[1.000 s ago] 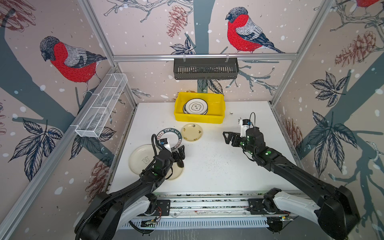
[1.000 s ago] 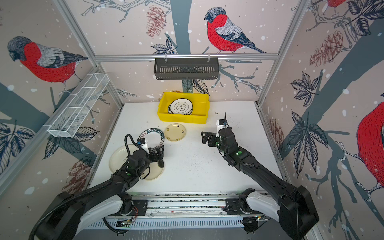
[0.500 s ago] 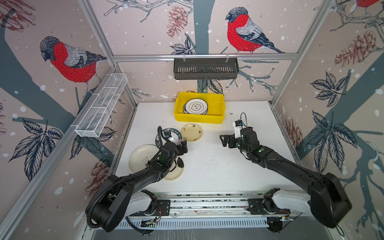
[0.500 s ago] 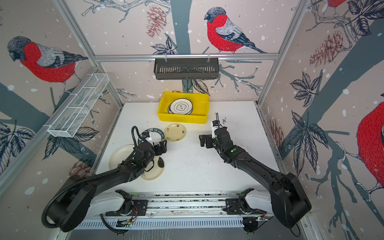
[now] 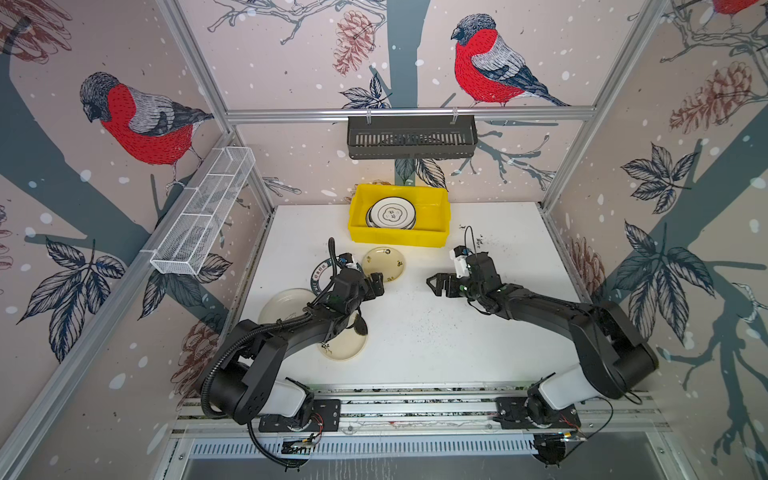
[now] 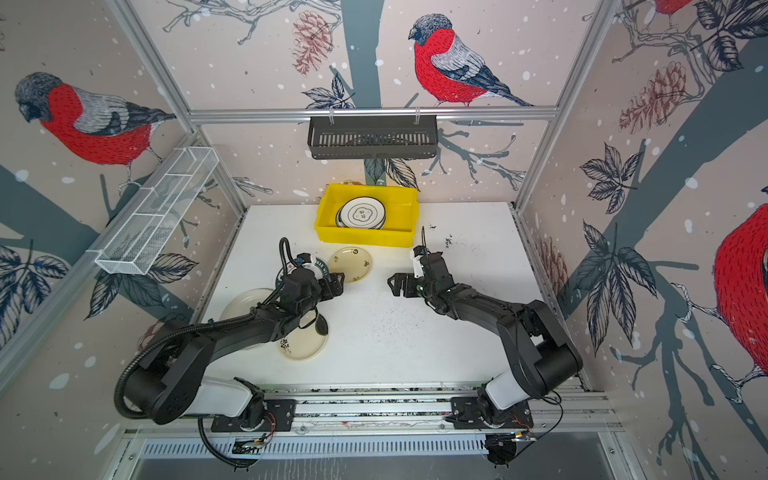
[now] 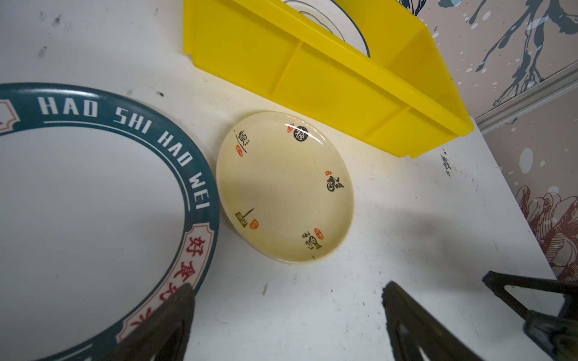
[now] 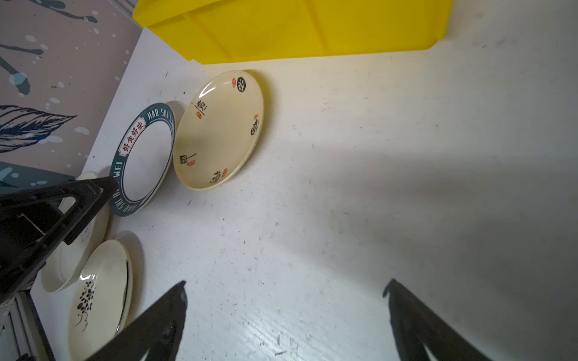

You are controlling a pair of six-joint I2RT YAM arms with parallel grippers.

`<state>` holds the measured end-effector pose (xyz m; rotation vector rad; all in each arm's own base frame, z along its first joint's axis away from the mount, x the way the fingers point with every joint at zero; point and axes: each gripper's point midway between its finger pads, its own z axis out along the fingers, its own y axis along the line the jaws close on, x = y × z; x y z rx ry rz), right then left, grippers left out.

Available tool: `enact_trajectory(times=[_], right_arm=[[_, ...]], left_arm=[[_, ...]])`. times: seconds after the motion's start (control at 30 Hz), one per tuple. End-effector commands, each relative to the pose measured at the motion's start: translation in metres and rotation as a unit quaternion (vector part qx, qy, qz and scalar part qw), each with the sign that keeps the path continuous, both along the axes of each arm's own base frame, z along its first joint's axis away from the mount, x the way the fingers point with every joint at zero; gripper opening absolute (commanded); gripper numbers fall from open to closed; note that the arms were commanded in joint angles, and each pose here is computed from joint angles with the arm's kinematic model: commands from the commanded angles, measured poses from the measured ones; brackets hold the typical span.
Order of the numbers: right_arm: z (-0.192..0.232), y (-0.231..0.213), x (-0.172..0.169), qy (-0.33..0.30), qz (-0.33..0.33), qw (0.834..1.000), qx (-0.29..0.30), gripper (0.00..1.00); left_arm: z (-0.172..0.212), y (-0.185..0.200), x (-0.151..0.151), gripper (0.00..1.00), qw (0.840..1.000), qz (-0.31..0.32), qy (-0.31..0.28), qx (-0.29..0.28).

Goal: Place the plates into the plastic bin on the countertop
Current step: 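Move the right gripper to the cream character plate and pinch its edge, then tilt the cream plate upright and lift it with the right gripper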

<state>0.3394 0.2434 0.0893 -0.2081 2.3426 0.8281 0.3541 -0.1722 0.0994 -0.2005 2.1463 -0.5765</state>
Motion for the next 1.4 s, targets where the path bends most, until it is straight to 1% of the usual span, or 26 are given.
enact_trajectory(times=[0.0, 0.1, 0.2, 0.3, 0.47, 0.53, 0.63, 0.7, 0.9, 1.03, 1.1, 1.2, 1.37], right_arm=[[0.011, 0.02, 0.015, -0.005, 0.011, 0.999, 0.053, 1.0], [0.002, 0.035, 0.026, 0.014, 0.019, 0.997, 0.072, 0.97], [-0.008, 0.048, 0.035, 0.029, 0.022, 0.996, 0.083, 0.88], [-0.018, 0.058, 0.04, 0.041, 0.026, 0.995, 0.086, 0.82], [-0.021, 0.075, 0.051, 0.039, 0.033, 0.995, 0.085, 0.69], [-0.024, 0.081, 0.054, 0.044, 0.036, 0.995, 0.08, 0.67], [-0.029, 0.086, 0.059, 0.046, 0.034, 0.996, 0.075, 0.66], [-0.032, 0.087, 0.063, 0.047, 0.029, 0.996, 0.072, 0.63], [-0.042, 0.094, 0.073, 0.054, 0.023, 0.996, 0.072, 0.48], [-0.044, 0.1, 0.079, 0.054, 0.023, 0.995, 0.077, 0.32], [-0.045, 0.103, 0.082, 0.057, 0.022, 0.995, 0.081, 0.32], [-0.05, 0.106, 0.087, 0.063, 0.019, 0.994, 0.083, 0.28], [-0.061, 0.108, 0.09, 0.071, 0.013, 0.994, 0.08, 0.28]], left_arm=[[0.006, -0.002, 0.003, 0.94, 1.0, -0.002, -0.006, -0.01], [0.011, -0.001, 0.002, 0.94, 1.0, -0.003, -0.013, -0.012], [0.014, 0.0, 0.0, 0.95, 1.0, -0.007, -0.02, -0.007], [0.015, 0.005, -0.001, 0.95, 1.0, -0.002, -0.028, 0.002], [0.014, 0.014, -0.005, 0.96, 0.999, 0.009, -0.043, 0.007], [0.014, 0.015, -0.006, 0.96, 0.999, 0.011, -0.045, 0.009], [0.013, 0.017, -0.008, 0.96, 0.999, 0.011, -0.045, 0.012], [0.014, 0.018, -0.009, 0.96, 0.999, 0.011, -0.048, 0.014], [0.018, 0.024, -0.013, 0.96, 0.998, 0.018, -0.056, 0.016], [0.018, 0.026, -0.015, 0.96, 0.998, 0.018, -0.056, 0.021], [0.019, 0.028, -0.017, 0.96, 0.998, 0.018, -0.057, 0.024], [0.02, 0.031, -0.019, 0.96, 0.997, 0.021, -0.062, 0.027], [0.02, 0.035, -0.021, 0.96, 0.997, 0.024, -0.063, 0.035]])
